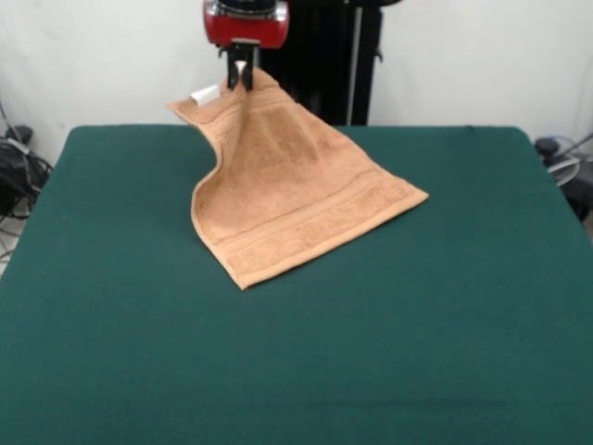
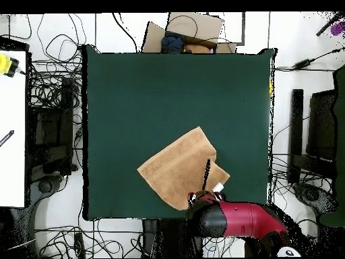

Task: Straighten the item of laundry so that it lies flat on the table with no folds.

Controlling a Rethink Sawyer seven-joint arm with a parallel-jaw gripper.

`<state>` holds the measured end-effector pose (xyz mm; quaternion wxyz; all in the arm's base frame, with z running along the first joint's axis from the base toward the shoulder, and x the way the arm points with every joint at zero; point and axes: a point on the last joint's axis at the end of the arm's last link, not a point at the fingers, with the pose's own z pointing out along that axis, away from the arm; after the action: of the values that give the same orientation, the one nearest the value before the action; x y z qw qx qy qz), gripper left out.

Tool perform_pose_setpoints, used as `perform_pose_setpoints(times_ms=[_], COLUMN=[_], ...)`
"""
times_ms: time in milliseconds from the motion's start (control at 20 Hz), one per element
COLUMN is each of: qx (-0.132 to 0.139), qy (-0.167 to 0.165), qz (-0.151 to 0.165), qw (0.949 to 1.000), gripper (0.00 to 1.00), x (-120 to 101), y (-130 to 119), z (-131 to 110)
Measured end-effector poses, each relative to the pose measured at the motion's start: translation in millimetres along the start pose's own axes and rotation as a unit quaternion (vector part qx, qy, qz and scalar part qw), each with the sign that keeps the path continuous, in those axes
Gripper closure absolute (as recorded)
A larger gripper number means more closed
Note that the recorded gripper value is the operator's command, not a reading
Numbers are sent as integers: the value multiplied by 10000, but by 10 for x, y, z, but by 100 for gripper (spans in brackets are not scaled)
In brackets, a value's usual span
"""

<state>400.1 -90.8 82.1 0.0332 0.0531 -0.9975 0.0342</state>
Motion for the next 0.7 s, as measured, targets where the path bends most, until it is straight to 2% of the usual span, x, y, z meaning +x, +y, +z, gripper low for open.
perform_pose_setpoints(times_ms=[200, 700], qx=[-120, -192], qy=[128, 198], qz=[49, 120], qw=[9998, 9995], gripper=[100, 100], x=[74, 124], y=[2, -23], z=[107, 166])
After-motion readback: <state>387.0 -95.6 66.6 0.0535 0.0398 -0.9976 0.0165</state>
